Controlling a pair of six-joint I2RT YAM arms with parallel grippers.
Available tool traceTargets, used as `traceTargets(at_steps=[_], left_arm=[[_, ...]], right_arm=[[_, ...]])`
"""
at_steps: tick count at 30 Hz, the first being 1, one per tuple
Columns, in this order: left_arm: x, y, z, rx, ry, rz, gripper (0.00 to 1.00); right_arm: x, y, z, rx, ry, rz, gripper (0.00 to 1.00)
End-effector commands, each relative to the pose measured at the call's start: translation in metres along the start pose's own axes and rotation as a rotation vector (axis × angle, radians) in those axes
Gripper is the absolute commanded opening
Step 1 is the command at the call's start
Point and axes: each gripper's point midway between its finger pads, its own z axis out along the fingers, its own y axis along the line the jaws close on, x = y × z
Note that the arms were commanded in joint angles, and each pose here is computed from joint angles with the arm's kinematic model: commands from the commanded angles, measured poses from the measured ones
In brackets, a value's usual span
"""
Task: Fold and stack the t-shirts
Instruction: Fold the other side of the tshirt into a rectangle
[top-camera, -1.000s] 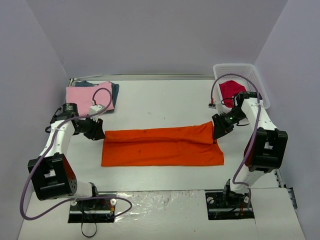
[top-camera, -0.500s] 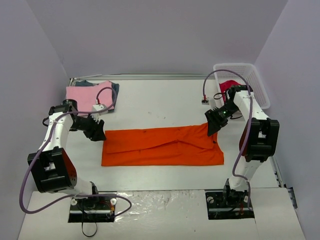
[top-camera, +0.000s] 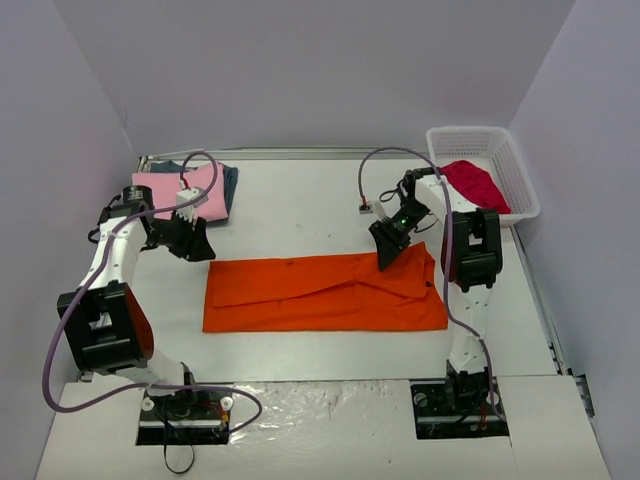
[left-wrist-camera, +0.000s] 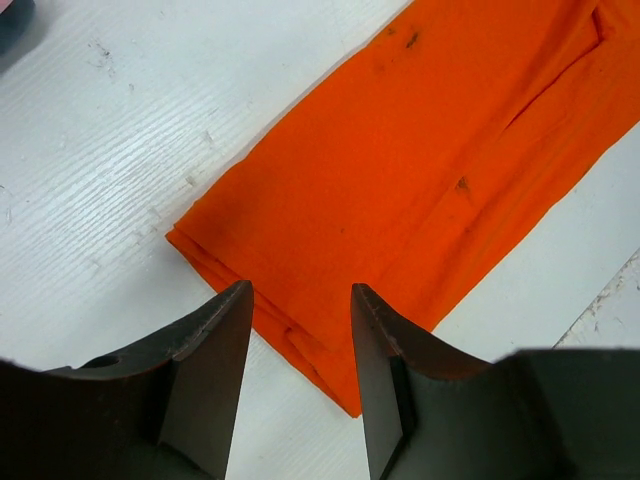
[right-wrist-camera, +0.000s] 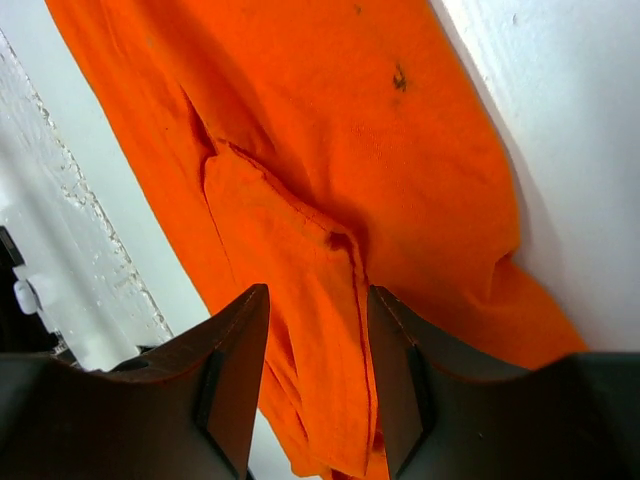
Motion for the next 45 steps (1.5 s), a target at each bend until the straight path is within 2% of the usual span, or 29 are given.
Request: traceTargets(at_steps=[1,15,17,20,21,23,34,45], left_arm=[[-0.010,-0.003,-0.006,-0.010,-0.044,0.002,0.43],[-0.005,0.001,-0.001,-0.009,-0.032,-0.023,0.43],[-0.003,0.001,0.001,-0.004,-0.028,-0.031,0.43],[-0.002,0.001,0.002,-0.001,-0.025,-0.034,0.43],[-0.003,0.001,0.002,-0.001,-0.026,-0.034,0.43],[-0.003,0.001,0.002,0.001,-0.029,-0.035,0.43],[-0.003,-0.002,0.001,0.008,-0.034,-0.031,0.43],[-0.002,-0.003,0.002,0.019,-0.032,-0.034,0.43]], right_arm=[[-0.011,0.013,-0.006,-0.031,-0.012,-0.012,0.40],[-0.007,0.013,0.024,-0.061,0.083,-0.036,0.39],[-0.005,0.014,0.027,-0.067,0.091,-0.034,0.37],[-0.003,0.014,0.027,-0.067,0.094,-0.034,0.20],[-0.003,0.014,0.026,-0.065,0.094,-0.035,0.08],[-0.004,0.017,0.023,-0.059,0.090,-0.039,0.02],[-0.001,0.035,0.009,-0.013,0.098,-0.068,0.03],[0.017,0.070,0.029,-0.041,0.205,-0.133,0.00]])
